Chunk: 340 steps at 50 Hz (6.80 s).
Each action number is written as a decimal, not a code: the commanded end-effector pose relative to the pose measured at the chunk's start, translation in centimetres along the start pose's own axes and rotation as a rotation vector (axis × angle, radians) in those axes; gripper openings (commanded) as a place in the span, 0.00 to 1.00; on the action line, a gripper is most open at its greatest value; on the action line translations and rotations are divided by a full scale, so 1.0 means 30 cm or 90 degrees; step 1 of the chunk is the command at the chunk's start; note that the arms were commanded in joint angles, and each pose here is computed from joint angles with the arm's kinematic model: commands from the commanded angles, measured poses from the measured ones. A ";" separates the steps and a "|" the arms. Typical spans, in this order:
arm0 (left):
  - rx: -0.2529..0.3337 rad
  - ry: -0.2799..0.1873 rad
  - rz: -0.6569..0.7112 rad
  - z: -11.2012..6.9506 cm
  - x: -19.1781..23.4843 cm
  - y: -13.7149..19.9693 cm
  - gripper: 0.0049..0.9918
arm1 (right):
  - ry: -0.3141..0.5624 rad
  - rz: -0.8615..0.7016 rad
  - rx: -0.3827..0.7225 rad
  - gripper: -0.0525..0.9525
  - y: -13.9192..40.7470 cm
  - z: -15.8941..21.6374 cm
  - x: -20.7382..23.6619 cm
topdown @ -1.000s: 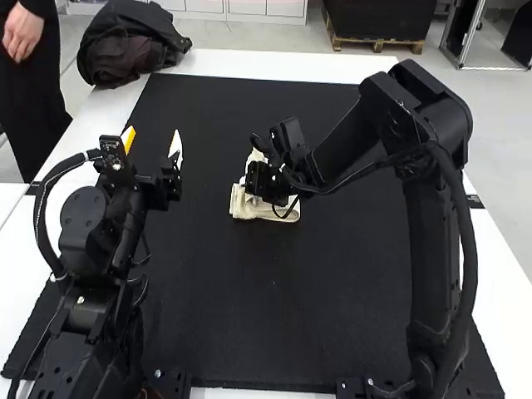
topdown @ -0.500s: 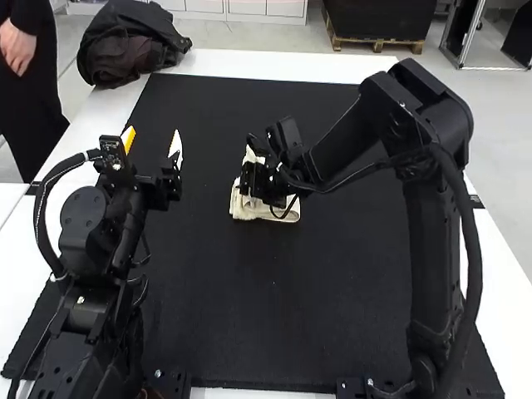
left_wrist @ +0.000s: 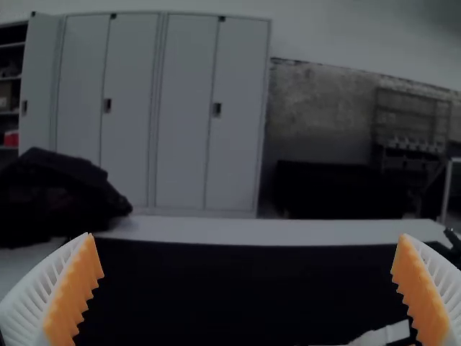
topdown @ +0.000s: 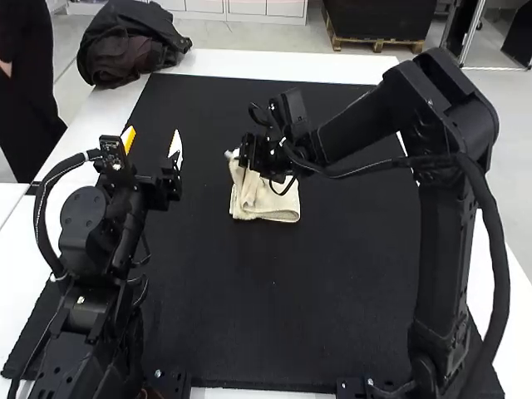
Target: Fold the towel.
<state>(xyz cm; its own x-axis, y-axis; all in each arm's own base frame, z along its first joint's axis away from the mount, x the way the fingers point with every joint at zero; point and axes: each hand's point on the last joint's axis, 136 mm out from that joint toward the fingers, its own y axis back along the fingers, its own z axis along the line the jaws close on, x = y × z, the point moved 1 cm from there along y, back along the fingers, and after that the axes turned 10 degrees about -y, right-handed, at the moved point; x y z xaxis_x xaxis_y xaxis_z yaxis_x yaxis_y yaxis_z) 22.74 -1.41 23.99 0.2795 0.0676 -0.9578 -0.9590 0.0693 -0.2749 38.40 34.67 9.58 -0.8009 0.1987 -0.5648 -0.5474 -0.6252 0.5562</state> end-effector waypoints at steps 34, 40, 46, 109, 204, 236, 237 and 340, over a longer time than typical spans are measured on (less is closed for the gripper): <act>0.010 0.001 -0.019 -0.008 -0.038 0.002 0.95 | -0.005 -0.018 0.002 0.05 0.027 -0.055 -0.014; 0.010 0.001 -0.020 -0.008 -0.039 0.003 0.95 | -0.008 -0.004 0.013 0.05 0.008 -0.091 0.024; 0.009 0.001 -0.019 -0.007 -0.037 0.002 0.95 | -0.004 0.008 0.017 0.05 -0.011 -0.098 0.061; 0.011 0.001 -0.020 -0.009 -0.039 0.003 0.95 | 0.024 0.056 0.007 0.05 -0.111 -0.041 0.199; 0.009 0.001 -0.012 -0.007 -0.024 0.002 0.95 | 0.082 0.036 -0.028 0.05 -0.295 0.088 0.132; 0.009 0.001 -0.007 -0.008 -0.013 0.002 0.95 | 0.081 0.068 -0.012 0.05 -0.350 0.030 0.214; 0.009 0.001 -0.007 -0.008 -0.013 0.002 0.95 | 0.080 0.069 -0.010 0.05 -0.354 0.023 0.216; -0.020 0.000 -0.021 0.017 -0.032 0.003 0.95 | 0.077 -0.517 0.102 0.05 1.018 -0.054 -0.704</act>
<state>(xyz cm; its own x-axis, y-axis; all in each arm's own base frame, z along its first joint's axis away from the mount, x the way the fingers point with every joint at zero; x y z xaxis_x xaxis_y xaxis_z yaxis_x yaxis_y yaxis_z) 22.73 -1.29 24.06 0.2818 0.0675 -0.9571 -0.9586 0.0617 -0.2779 41.89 15.25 36.28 -0.2352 0.4649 -0.8535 -0.9419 -0.3257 0.0821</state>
